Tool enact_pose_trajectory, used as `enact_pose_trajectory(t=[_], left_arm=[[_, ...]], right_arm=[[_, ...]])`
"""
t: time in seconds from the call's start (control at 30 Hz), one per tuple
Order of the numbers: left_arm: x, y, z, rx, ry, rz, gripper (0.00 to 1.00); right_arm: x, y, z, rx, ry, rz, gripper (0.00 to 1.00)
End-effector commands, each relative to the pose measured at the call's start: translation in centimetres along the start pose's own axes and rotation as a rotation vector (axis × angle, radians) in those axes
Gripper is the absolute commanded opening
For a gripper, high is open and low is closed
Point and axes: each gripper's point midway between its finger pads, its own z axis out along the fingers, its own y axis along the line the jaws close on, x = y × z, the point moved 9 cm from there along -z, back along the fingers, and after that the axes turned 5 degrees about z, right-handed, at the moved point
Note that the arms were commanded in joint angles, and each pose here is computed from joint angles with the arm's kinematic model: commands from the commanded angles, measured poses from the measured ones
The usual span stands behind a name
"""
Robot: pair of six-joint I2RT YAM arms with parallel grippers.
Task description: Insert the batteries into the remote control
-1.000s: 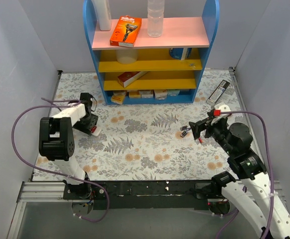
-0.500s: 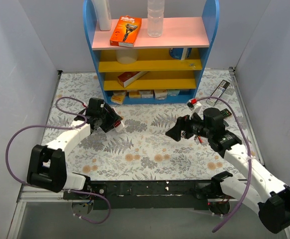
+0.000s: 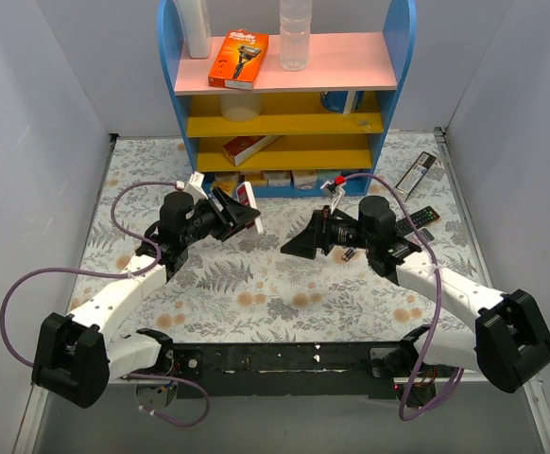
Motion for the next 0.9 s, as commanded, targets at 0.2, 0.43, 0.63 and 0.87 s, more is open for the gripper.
enact_pose_trajectory(t=[0.2, 0.43, 0.63, 0.87], left_arm=[[1.5, -6.2, -1.2, 0.363, -0.072, -0.018, 0.12], [2.7, -8.2, -0.5, 0.468, -0.043, -0.033, 0.13], [3.0, -8.8, -0.7, 0.499, -0.031, -0.033, 0.13], [3.1, -9.1, -0.9, 0.539, -0.021, -0.042, 0.13]], right_arm=[[-3.8, 4.0, 0.4, -0.161, -0.111, -0.110, 0.98], [-4.6, 5.1, 0.3, -0.202, -0.146, -0.125, 0.98], [-4.7, 5.3, 0.5, -0.237, -0.164, -0.079, 0.98], [-4.3, 5.4, 0.6, -0.313, -0.162, -0.036, 0.83]])
